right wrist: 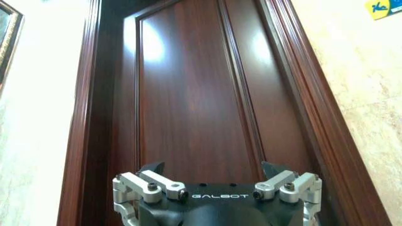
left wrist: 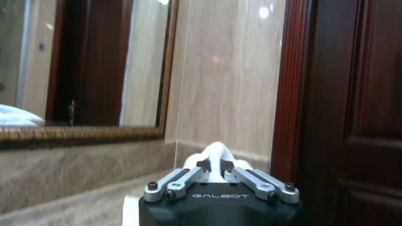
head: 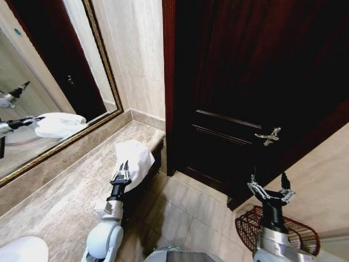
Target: Discard the used towel into the hamper.
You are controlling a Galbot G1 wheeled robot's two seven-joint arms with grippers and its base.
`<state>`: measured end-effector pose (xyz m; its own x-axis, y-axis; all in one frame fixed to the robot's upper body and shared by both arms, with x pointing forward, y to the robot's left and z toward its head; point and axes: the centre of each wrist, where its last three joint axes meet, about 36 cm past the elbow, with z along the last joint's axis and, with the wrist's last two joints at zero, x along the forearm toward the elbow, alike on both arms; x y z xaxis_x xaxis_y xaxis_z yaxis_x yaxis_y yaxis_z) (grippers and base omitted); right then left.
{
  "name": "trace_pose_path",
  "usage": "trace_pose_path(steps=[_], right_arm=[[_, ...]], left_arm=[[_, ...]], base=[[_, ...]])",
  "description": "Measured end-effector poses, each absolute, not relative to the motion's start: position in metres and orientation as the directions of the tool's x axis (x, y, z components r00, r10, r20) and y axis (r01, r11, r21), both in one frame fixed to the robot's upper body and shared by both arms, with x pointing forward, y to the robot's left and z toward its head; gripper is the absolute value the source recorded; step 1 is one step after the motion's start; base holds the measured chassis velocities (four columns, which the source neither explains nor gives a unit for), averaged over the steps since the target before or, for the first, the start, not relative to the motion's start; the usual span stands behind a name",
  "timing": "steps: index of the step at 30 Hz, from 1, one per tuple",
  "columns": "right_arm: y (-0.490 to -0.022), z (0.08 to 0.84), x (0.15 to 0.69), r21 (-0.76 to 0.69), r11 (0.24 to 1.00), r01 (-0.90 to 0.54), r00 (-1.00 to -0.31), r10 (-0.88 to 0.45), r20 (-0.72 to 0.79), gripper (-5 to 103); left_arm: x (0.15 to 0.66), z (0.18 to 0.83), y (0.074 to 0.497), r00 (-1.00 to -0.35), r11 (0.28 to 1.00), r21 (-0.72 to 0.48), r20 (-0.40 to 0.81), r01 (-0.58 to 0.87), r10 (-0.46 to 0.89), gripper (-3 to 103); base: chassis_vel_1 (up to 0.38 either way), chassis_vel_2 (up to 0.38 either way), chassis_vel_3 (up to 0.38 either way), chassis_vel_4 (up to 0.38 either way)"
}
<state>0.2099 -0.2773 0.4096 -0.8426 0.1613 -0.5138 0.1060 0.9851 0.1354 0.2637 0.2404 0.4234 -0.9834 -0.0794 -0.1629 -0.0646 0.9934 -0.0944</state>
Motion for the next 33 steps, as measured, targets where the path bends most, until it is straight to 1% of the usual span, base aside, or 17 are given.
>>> trace_pose_path(steps=[2, 7, 9, 12, 14, 18, 22, 23, 27, 33], right_arm=[[-0.279, 0.406, 0.208, 0.132, 0.984, 0.116, -0.843, 0.168, -0.511, 100], [-0.283, 0.401, 0.207, 0.123, 0.983, 0.133, -0.842, 0.178, -0.510, 100], [-0.283, 0.399, 0.207, 0.122, 0.984, 0.133, -0.842, 0.177, -0.510, 100], [-0.284, 0.396, 0.206, 0.106, 0.988, 0.109, -0.848, 0.148, -0.508, 100], [-0.284, 0.393, 0.209, 0.073, 0.995, 0.064, -0.853, 0.092, -0.514, 100], [-0.284, 0.393, 0.210, 0.066, 0.996, 0.058, -0.847, 0.084, -0.525, 100], [-0.285, 0.397, 0.210, 0.062, 0.995, 0.074, -0.839, 0.096, -0.535, 100], [-0.286, 0.400, 0.209, 0.060, 0.993, 0.097, -0.837, 0.114, -0.535, 100], [-0.283, 0.408, 0.204, 0.052, 0.987, 0.151, -0.847, 0.156, -0.508, 100], [-0.280, 0.420, 0.201, 0.039, 0.981, 0.188, -0.847, 0.182, -0.500, 100]], left_arm=[[0.265, 0.424, 0.238, -0.975, 0.991, -0.111, -0.198, -0.076, -0.097, 7], [0.264, 0.424, 0.236, -0.973, 0.990, -0.114, -0.203, -0.086, -0.108, 7], [0.264, 0.424, 0.236, -0.972, 0.992, -0.106, -0.217, -0.067, -0.089, 7], [0.263, 0.425, 0.235, -0.971, 0.994, -0.095, -0.227, -0.059, -0.079, 7], [0.259, 0.429, 0.231, -0.968, 0.993, -0.096, -0.237, -0.064, -0.085, 7], [0.257, 0.429, 0.227, -0.968, 0.992, -0.100, -0.235, -0.071, -0.093, 7], [0.256, 0.428, 0.227, -0.968, 0.992, -0.102, -0.232, -0.072, -0.094, 7], [0.256, 0.428, 0.226, -0.969, 0.992, -0.101, -0.230, -0.070, -0.091, 7], [0.257, 0.427, 0.222, -0.972, 0.992, -0.111, -0.224, -0.051, -0.075, 7], [0.257, 0.423, 0.218, -0.977, 0.993, -0.114, -0.206, -0.023, -0.046, 7]], base=[[0.000, 0.000, 0.000, 0.000], [0.000, 0.000, 0.000, 0.000], [0.000, 0.000, 0.000, 0.000], [0.000, 0.000, 0.000, 0.000], [0.000, 0.000, 0.000, 0.000], [0.000, 0.000, 0.000, 0.000], [-0.030, -0.026, -0.019, -0.037], [-0.058, -0.072, -0.038, -0.046], [-0.070, -0.081, -0.051, -0.056], [-0.102, -0.099, -0.081, -0.088]])
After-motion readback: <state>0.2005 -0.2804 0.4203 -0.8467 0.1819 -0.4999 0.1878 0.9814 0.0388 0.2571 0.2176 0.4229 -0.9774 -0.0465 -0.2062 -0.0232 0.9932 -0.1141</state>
